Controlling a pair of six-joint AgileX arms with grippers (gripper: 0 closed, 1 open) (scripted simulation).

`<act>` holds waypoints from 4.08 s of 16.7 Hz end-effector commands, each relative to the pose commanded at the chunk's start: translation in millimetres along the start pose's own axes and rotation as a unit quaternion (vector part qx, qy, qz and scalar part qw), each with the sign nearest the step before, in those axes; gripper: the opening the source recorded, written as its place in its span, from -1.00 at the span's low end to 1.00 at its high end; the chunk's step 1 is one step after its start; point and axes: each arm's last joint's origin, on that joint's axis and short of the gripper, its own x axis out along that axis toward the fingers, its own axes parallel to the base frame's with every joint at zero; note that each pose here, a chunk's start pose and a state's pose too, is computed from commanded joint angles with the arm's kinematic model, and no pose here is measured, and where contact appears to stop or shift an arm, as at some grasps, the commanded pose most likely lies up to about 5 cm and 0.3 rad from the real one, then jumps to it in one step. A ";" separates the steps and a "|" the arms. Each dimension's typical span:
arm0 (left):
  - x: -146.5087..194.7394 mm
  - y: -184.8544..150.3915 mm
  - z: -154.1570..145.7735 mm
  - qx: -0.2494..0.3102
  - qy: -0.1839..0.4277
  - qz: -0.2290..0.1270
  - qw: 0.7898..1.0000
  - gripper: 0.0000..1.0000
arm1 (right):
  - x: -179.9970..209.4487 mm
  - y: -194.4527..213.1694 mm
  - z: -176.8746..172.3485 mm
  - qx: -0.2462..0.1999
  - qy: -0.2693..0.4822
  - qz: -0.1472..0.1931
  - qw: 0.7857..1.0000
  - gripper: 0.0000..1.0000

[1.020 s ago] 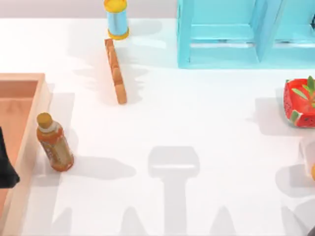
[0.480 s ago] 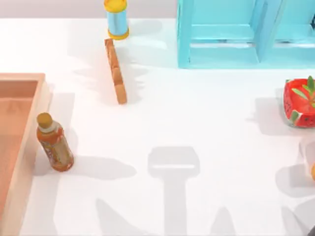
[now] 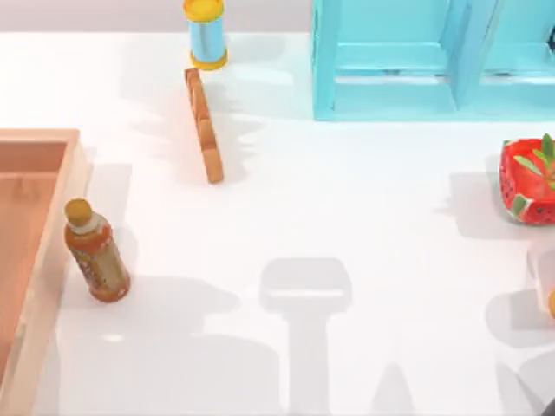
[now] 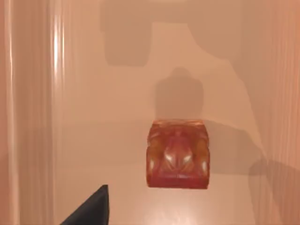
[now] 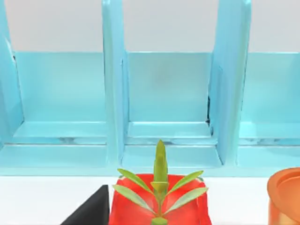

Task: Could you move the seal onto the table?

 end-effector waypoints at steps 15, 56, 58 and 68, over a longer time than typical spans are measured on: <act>37.7 33.0 37.8 0.002 0.151 -0.043 0.988 1.00 | 0.0 0.0 0.0 0.000 0.000 0.000 1.000 1.00; 109.6 23.4 15.5 0.014 0.133 -0.039 0.990 -1.00 | 0.0 0.0 0.0 0.000 0.000 0.000 1.000 1.00; 82.3 17.9 29.4 0.037 0.095 -0.030 0.994 -1.00 | 0.0 0.0 0.0 0.000 0.000 0.000 1.000 1.00; -61.6 -65.6 59.1 0.073 0.006 -0.044 0.996 -1.00 | 0.0 0.0 0.0 0.000 0.000 0.000 1.000 1.00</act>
